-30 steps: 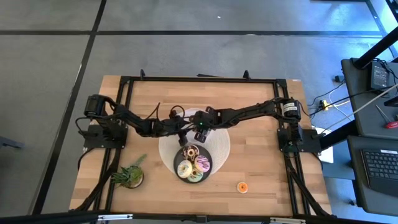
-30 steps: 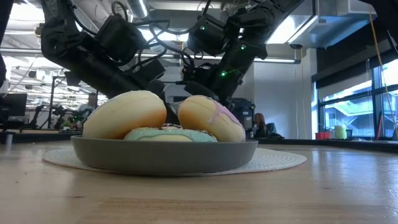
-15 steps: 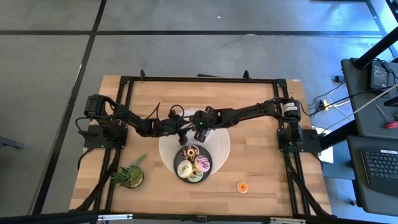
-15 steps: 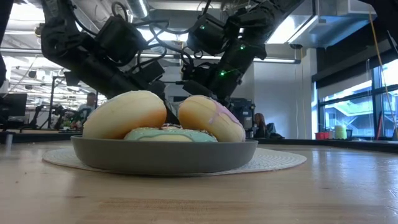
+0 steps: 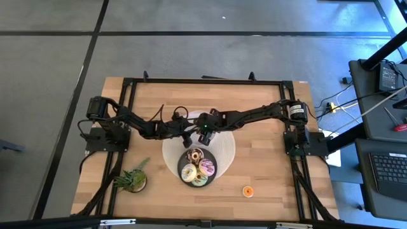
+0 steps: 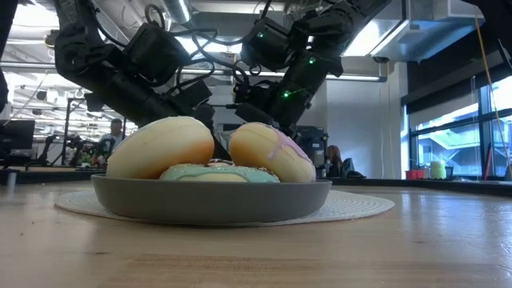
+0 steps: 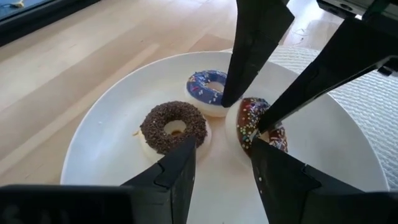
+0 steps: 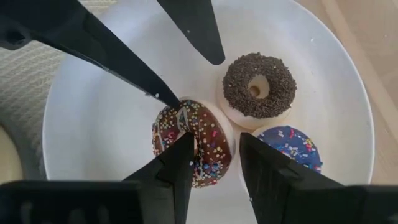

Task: Pick & Place donuts
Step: Put the small brown donut on the white plate

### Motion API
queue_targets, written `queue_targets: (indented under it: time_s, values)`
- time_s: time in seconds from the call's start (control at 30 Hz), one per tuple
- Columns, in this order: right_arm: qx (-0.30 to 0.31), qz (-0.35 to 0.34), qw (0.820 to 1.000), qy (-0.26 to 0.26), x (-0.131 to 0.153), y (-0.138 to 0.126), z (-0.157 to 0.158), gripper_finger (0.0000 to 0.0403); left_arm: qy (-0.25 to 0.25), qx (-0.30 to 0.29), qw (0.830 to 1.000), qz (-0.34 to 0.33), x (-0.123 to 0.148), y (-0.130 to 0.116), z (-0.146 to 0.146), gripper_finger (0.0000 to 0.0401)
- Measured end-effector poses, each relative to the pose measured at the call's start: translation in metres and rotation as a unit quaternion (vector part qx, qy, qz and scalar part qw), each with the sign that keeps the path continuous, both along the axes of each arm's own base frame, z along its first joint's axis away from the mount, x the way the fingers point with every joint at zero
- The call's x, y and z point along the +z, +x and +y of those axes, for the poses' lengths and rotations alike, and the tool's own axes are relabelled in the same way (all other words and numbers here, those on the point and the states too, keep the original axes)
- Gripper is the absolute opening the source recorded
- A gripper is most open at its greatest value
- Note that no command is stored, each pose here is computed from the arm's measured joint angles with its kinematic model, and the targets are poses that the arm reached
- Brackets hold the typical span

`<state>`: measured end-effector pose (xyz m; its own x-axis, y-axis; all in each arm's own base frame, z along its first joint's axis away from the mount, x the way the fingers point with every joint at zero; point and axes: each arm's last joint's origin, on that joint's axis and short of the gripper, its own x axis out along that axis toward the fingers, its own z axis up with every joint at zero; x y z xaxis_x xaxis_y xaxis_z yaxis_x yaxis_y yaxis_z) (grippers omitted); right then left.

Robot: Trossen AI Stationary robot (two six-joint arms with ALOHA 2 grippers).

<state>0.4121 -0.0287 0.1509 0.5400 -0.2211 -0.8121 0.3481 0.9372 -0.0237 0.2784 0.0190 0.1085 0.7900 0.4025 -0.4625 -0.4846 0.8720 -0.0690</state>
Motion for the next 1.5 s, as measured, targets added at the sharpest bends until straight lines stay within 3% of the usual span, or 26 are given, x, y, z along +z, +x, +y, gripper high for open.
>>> queue_targets:
  time_s: [0.47, 1.33, 1.5]
  values:
    - [0.009, 0.002, 1.0, 0.011, -0.0004, -0.0003, 0.0011, 0.0131, 0.004, 0.006, 1.0, 0.025, -0.0039, -0.0026, 0.0004, 0.0149]
    - [0.018, 0.038, 0.999, 0.007, -0.0037, -0.0057, 0.0013, 0.0131, 0.003, 0.004, 1.0, -0.017, 0.0025, 0.0013, 0.0004, 0.0149]
    - [0.017, 0.038, 0.999, 0.007, -0.0037, -0.0057, 0.0012, 0.0151, 0.003, 0.004, 1.0, -0.017, 0.0025, 0.0013, 0.0004, 0.0149]
